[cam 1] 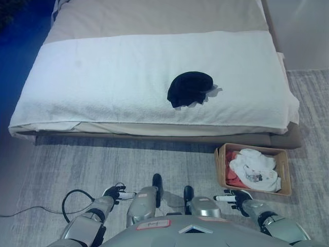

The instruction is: Put the clothes on the bed into the basket.

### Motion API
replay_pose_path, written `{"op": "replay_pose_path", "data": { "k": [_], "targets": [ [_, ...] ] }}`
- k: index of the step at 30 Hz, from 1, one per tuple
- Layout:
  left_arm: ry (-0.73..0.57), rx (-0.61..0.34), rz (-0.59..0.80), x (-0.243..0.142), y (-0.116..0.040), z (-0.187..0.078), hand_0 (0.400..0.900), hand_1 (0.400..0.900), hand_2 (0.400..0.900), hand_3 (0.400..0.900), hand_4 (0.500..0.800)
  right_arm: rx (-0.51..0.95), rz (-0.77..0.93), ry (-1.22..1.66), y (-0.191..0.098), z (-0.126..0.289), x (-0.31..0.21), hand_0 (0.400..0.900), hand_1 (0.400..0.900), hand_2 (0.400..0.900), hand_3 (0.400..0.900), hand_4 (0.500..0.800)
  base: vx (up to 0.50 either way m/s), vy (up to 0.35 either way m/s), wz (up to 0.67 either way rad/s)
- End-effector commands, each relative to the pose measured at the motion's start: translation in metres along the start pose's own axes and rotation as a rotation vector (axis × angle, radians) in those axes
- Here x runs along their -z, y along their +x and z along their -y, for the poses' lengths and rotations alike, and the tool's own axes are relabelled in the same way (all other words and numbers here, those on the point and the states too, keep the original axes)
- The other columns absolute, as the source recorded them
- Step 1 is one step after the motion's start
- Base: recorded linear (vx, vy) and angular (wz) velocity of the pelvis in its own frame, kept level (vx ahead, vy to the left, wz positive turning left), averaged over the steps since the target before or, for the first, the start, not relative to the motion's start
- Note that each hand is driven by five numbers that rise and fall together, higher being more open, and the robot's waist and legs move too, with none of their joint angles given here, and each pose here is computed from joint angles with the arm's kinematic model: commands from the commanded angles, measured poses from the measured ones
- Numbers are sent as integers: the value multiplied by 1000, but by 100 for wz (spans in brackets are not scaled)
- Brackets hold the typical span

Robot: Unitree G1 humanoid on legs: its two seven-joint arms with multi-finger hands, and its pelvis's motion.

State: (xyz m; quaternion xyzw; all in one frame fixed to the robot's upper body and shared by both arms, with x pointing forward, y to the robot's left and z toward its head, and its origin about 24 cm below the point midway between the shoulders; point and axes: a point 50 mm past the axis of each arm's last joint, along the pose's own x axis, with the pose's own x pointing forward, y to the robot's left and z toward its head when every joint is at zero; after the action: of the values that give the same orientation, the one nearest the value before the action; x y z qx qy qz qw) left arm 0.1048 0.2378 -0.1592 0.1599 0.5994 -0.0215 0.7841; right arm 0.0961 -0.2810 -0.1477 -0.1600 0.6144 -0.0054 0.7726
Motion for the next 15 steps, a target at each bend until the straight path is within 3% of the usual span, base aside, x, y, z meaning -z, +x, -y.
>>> {"op": "replay_pose_path", "data": {
  "k": [1,8,15],
  "targets": [
    [1,-46,-9,5,-1,-13,900,900,900,900,800,61,10,-20,-3,18,4,900,900,900,900,800,139,3,-12],
    [-8,-45,-33,15,-2,-13,900,900,900,900,800,47,5,-49,-3,17,4,900,900,900,900,800,206,82,-42],
    [11,-88,-2,4,-3,-30,900,900,900,900,800,2,-8,-45,-1,6,4,900,900,900,900,800,214,223,-28]
  ]
}}
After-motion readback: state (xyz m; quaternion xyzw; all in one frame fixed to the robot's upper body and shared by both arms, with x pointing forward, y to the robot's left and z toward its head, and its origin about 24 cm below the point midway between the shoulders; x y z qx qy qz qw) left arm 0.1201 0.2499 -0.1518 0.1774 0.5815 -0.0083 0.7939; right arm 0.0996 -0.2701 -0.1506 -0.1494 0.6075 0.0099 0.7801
